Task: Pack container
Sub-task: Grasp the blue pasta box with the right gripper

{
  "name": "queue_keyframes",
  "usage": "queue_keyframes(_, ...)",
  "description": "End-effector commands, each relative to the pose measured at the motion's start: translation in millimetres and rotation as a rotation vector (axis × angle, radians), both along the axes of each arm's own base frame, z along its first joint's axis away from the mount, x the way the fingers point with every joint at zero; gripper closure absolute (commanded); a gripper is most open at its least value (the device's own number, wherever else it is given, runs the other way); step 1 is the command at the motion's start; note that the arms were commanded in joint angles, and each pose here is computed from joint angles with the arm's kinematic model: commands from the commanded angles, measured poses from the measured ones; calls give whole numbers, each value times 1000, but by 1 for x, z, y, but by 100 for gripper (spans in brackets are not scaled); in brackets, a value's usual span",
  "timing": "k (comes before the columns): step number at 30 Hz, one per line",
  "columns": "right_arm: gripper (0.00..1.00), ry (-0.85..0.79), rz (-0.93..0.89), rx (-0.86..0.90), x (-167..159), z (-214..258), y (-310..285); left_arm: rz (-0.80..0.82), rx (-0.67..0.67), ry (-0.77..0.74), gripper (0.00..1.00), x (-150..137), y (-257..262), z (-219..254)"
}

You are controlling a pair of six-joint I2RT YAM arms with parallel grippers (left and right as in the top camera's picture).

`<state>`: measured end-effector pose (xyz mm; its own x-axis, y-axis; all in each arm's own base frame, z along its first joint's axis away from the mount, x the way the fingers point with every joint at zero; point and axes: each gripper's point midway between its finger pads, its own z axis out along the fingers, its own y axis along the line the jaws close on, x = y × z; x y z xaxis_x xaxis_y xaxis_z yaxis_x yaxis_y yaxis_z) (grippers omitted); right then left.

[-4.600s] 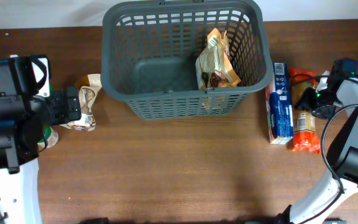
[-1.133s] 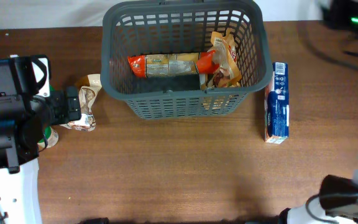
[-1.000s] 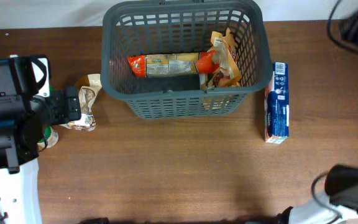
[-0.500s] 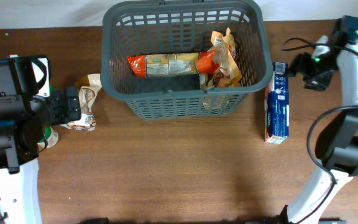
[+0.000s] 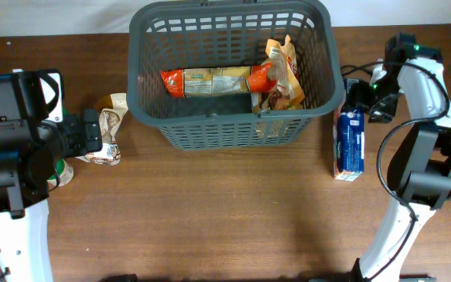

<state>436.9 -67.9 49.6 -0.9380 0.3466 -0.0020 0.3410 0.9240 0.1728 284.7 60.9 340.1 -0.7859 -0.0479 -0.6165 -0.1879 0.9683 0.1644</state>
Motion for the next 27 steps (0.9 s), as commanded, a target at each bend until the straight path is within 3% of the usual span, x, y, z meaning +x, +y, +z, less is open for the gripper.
queue_keyframes(1,36,62,8,-21,-15,-24,-1,9,5,-9,1,1,1,3)
queue_keyframes(3,40,81,9,-12,-22,-35,2,9,5,-9,1,1,1,3)
queue_keyframes(4,47,92,8,-6,-26,-40,4,9,5,-9,1,1,1,3)
queue_keyframes(5,62,103,2,-5,-29,-43,4,9,5,-9,1,1,1,3)
queue_keyframes(6,94,111,2,-3,-32,-45,5,9,5,-9,1,1,1,3)
queue_keyframes(10,96,92,-12,-6,-30,-34,-1,9,5,-9,1,1,1,3)
queue_keyframes(14,96,-20,-35,-32,-13,20,-15,9,5,-9,1,1,1,3)
queue_keyframes(22,96,-510,19,-151,12,231,-10,9,5,-9,1,1,1,3)
queue_keyframes(27,96,-885,380,-253,-5,361,56,9,5,-9,1,1,1,3)
